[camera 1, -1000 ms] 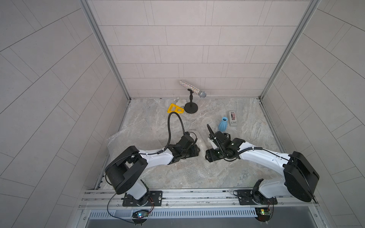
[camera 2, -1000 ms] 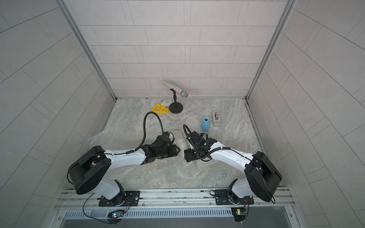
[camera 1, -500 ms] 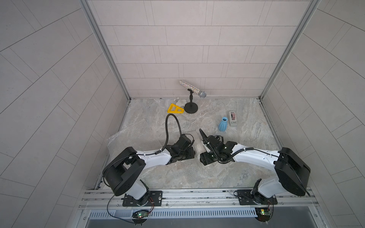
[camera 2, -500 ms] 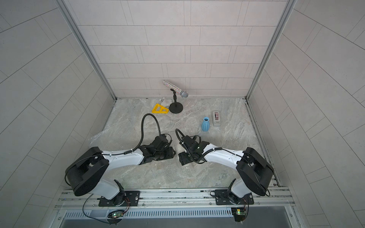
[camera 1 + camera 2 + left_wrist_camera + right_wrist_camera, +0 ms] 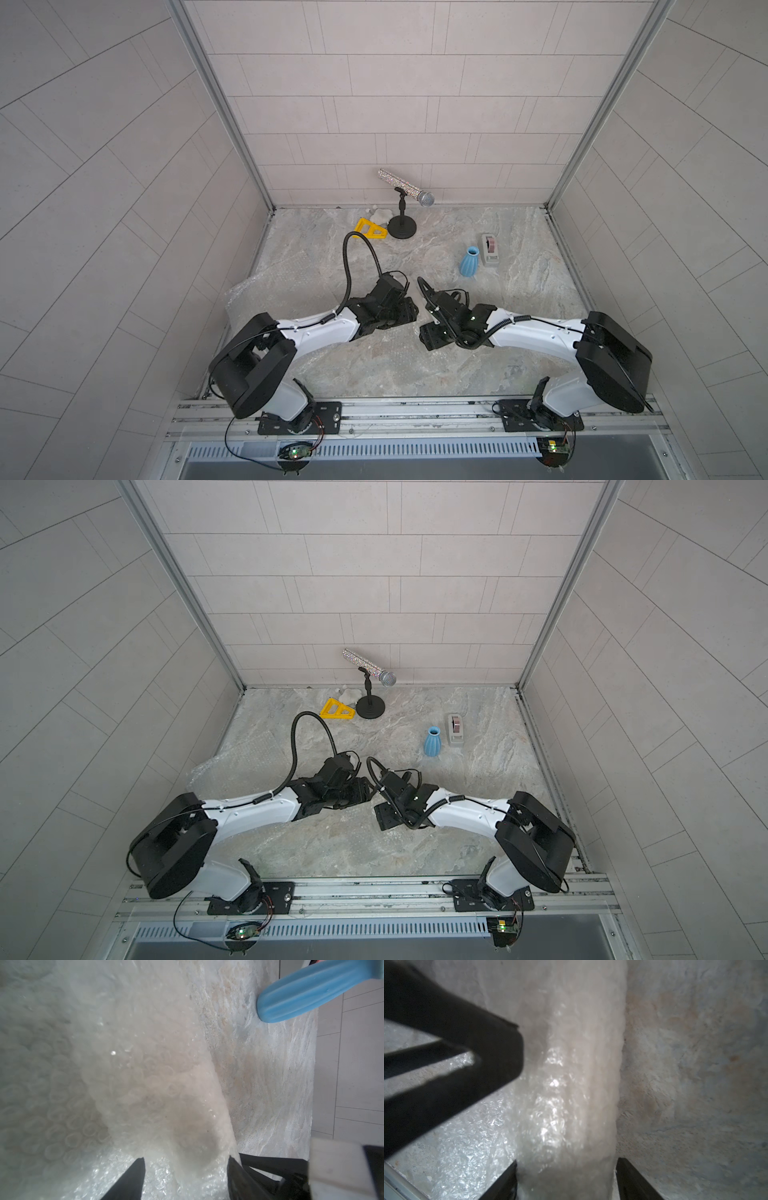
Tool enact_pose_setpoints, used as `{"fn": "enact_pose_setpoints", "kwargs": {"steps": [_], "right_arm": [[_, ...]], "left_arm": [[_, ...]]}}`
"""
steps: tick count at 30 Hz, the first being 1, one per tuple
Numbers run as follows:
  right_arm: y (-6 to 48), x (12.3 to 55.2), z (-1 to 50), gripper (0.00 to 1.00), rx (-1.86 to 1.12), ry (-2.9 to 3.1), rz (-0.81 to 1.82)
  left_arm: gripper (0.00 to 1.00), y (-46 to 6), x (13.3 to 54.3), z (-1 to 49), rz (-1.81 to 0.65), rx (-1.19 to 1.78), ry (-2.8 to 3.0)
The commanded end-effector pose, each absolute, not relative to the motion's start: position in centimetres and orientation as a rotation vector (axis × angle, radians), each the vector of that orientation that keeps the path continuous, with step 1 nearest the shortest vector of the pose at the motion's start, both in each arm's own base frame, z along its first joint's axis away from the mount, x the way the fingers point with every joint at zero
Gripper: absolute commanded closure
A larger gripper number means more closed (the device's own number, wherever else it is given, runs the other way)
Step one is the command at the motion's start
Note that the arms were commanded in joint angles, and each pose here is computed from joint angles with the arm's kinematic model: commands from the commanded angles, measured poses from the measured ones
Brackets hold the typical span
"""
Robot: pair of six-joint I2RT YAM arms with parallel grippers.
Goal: Wrap vases in bubble wrap
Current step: Wrap the vase in bubble wrap.
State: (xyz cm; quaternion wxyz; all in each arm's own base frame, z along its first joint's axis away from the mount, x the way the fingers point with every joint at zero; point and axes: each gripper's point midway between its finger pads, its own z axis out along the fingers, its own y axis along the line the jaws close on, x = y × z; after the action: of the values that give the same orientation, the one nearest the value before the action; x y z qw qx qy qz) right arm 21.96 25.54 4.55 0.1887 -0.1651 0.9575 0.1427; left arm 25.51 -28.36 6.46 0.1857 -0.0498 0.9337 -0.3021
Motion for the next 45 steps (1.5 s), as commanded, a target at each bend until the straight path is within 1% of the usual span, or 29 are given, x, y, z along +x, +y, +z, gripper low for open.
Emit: {"fn": "enact_pose_setpoints", "kwargs": {"steps": [1,4,7,12,16,19,26,32,36,39,45], "right_arm": [[22.3,22.1,2.9,0.27,-0.417,2.718,0.202],[22.0,22.1,3.2,0.27,-0.412,2.705,0.195],[21.7,22.3,4.0,0.27,-0.408,2.677,0.193],[22.3,22.1,6.2,0.23,-0.448,2.637,0.263],[22.9,21.6,8.4,0.18,-0.457,2.592,0.371],[23.3,21.2,9.0,0.15,-0.45,2.584,0.437],[23.4,20.8,8.9,0.13,-0.426,2.636,0.554],[23.7,21.3,7.5,0.14,-0.413,2.719,0.609],[25.5,21.2,6.4,0.17,-0.487,2.775,0.672],[26.2,21.2,5.2,0.21,-0.502,2.812,0.68],[24.9,20.9,2.8,0.27,-0.511,2.855,0.558]], "left_arm": [[0.31,-30.3,25.5,6.9,-0.897,-0.12,2.626],[0.3,-29.4,25.0,5.2,-0.819,-0.126,2.669],[0.32,-27.5,24.5,3.5,-0.713,-0.144,2.69],[0.39,-25.3,23.3,1.8,-0.598,-0.112,2.732],[0.41,-24.0,22.6,1.2,-0.552,-0.104,2.742],[0.42,-23.4,22.6,1.1,-0.535,-0.104,2.741],[0.45,-22.4,22.3,0.8,-0.516,-0.111,2.743],[0.47,-22.5,22.5,1.1,-0.53,-0.106,2.735],[0.47,-22.5,22.6,1.3,-0.533,-0.107,2.728],[0.48,-22.6,22.8,1.6,-0.546,-0.11,2.72],[0.48,-23.2,24.0,3.8,-0.629,-0.136,2.678]]}}
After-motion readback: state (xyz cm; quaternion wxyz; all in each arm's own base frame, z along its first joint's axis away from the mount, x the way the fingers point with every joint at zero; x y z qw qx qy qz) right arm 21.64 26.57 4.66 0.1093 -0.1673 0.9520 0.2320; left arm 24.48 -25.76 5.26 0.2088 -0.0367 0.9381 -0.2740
